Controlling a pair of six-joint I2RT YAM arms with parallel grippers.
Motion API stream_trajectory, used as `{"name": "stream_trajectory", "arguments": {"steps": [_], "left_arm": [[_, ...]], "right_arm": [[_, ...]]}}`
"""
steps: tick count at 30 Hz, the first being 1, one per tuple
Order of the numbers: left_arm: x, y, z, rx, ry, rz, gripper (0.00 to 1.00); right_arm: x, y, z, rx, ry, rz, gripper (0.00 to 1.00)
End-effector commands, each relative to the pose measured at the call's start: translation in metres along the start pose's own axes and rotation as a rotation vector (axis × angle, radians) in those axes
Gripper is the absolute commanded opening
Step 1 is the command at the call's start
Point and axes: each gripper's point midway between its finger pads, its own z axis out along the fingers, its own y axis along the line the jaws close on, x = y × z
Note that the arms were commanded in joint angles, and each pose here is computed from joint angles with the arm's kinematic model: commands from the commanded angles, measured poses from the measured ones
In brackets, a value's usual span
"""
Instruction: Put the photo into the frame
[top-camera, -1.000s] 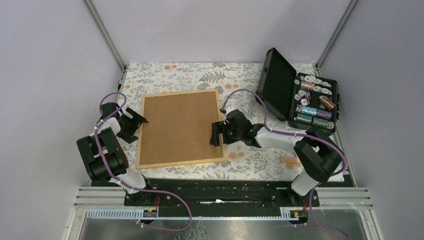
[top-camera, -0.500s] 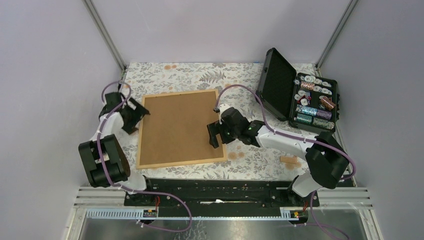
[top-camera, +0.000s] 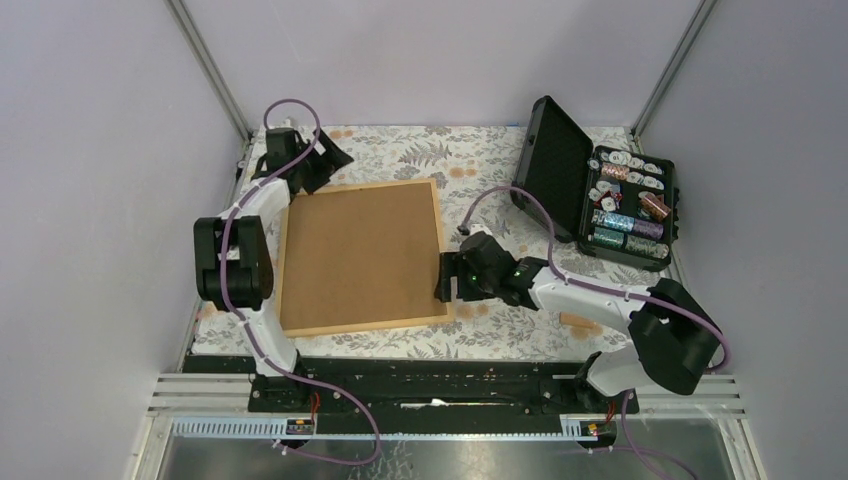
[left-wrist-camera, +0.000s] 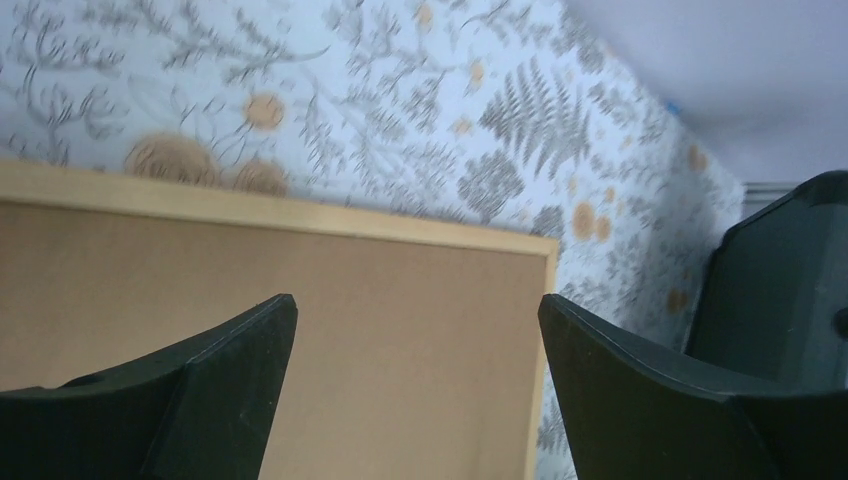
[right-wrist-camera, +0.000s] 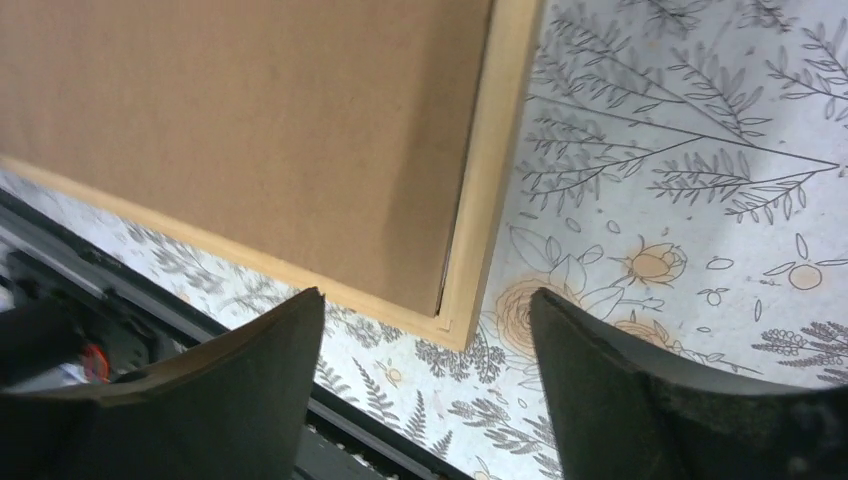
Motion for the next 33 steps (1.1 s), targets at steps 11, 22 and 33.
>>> {"name": "stream_trajectory", "arguments": {"steps": [11, 22, 33], "left_arm": [[0.025, 0.134, -0.133, -0.406, 0.033, -0.066, 0.99], [0.096, 0.184, -0.152, -0.476, 0.140, -0.311, 0.99], [0.181, 0.151, -0.164, -0.382, 0.272, -0.534, 0.99]], "right_arm": [[-0.021, -0.002, 0.022, -0.164, 0.023, -0.023, 0.92], [-0.016, -0.020, 0.048, -0.135, 0.081, 0.036, 0.97], [-0.044, -0.058, 0.054, 0.024, 0.026, 0.082, 0.98]]}}
